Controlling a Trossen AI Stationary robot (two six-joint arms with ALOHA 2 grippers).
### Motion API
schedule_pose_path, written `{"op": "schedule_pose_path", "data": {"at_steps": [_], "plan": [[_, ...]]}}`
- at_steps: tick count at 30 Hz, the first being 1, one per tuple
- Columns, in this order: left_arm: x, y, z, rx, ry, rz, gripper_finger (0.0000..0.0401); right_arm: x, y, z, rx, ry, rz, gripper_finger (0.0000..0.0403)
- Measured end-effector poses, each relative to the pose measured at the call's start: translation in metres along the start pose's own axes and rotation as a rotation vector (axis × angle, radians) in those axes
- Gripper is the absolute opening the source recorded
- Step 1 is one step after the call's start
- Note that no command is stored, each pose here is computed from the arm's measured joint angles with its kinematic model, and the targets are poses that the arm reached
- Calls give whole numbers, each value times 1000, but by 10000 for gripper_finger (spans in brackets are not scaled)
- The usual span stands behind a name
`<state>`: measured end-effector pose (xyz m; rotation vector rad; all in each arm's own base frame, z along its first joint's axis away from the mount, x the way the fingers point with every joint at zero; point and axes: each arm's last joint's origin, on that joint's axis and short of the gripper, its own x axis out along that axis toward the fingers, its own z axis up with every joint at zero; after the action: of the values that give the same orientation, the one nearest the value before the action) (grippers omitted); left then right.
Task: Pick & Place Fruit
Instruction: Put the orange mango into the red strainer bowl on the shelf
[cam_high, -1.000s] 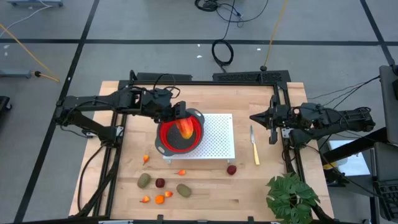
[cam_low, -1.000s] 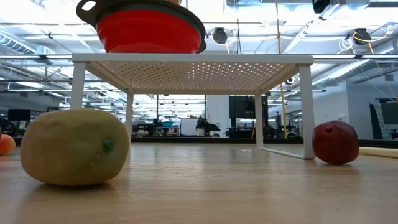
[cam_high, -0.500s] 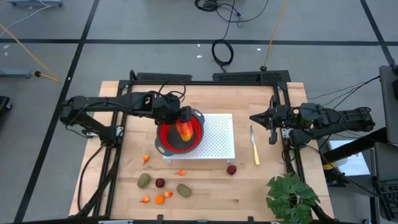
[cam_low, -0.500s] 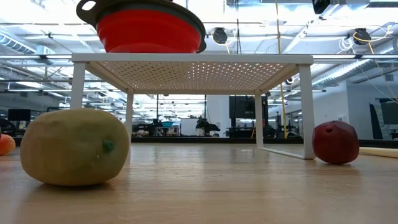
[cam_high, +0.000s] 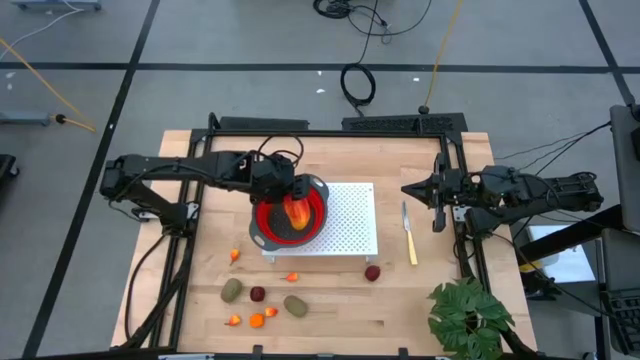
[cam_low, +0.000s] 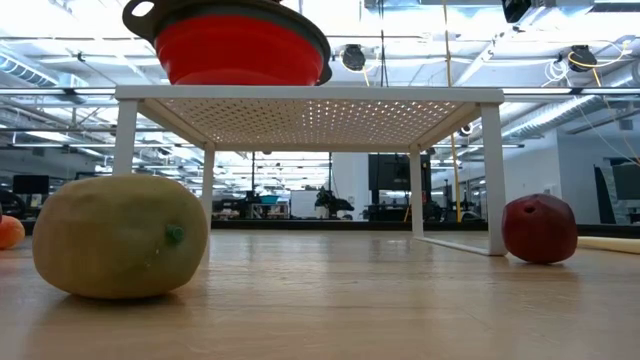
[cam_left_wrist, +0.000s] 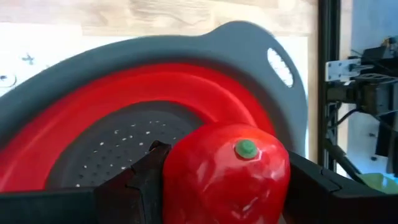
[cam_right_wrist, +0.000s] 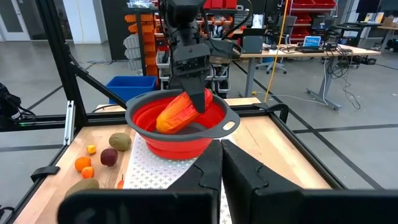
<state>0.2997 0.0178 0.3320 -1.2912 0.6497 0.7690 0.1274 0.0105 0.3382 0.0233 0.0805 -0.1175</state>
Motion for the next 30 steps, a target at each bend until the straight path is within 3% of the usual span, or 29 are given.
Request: {"op": "schedule_pose_path", "data": {"at_steps": [30], "plan": [[-1,2,-6,6,-35,30,227,0,0,0,0,0,0,1]]}}
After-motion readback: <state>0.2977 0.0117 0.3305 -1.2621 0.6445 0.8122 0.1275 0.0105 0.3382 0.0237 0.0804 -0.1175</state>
